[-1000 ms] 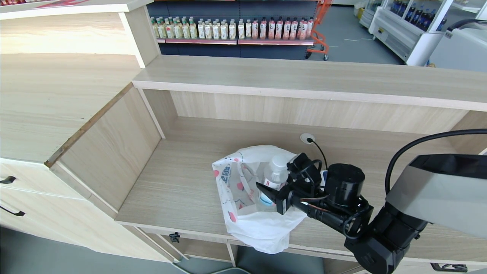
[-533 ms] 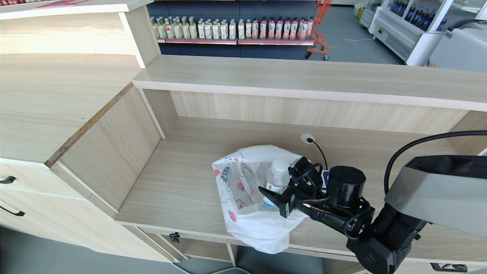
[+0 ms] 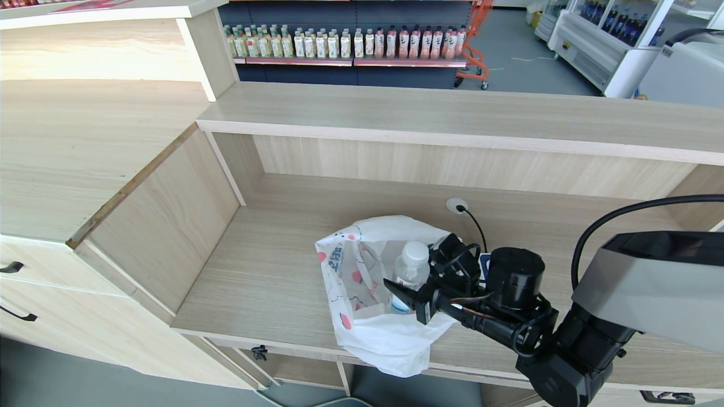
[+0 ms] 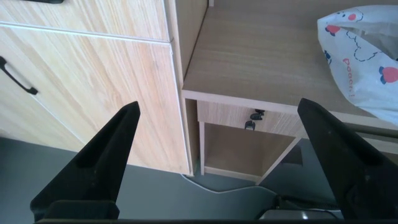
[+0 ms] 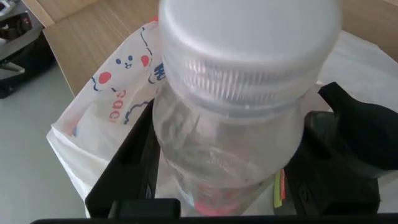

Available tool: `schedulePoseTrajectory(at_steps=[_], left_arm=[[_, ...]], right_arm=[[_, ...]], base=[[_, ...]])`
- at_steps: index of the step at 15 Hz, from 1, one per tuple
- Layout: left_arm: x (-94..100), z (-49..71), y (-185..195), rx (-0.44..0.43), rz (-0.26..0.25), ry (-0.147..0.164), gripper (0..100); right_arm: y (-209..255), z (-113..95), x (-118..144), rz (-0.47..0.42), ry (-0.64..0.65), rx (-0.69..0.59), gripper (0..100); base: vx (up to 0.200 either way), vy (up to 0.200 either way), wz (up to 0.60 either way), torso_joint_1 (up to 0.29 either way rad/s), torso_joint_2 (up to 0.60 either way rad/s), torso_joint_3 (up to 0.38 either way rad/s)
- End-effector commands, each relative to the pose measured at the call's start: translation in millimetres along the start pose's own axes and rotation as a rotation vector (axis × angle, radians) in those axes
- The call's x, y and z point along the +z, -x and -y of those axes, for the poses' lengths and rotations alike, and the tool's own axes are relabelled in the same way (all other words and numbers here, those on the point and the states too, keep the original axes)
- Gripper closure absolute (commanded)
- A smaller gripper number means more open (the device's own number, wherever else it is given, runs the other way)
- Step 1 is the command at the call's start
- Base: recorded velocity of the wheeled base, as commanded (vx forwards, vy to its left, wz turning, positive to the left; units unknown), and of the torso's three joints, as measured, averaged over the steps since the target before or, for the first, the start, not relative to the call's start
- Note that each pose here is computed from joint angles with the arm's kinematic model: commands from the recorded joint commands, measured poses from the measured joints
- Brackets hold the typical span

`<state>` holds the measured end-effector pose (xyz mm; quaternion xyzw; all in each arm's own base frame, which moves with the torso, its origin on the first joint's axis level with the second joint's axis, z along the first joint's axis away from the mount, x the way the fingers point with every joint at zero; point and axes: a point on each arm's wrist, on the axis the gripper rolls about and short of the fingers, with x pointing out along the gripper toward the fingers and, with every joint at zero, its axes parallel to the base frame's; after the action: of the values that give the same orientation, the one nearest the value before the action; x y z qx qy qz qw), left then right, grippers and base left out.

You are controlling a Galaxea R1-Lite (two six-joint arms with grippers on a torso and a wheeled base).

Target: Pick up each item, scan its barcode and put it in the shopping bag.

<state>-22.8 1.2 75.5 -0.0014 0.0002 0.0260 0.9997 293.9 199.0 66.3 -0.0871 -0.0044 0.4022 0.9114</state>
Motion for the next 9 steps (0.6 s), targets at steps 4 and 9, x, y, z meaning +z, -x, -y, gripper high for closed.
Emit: schedulePoseTrajectory(at_steps=[4, 9], left_arm=[[0.0, 0.0, 0.0, 0.000, 0.000, -0.001, 0], [0.0, 0.0, 0.0, 0.000, 0.000, -0.001, 0]], right_arm=[[-0.3, -0.3, 3.1, 0.012, 0.000, 0.012, 0], [9.0, 0.3, 34.3, 0.098, 0.025, 0.001, 0]], base=[[0.000, 0.000, 0.00, 0.000, 0.00, 0.000], [0.000, 0.000, 0.00, 0.000, 0.00, 0.000]])
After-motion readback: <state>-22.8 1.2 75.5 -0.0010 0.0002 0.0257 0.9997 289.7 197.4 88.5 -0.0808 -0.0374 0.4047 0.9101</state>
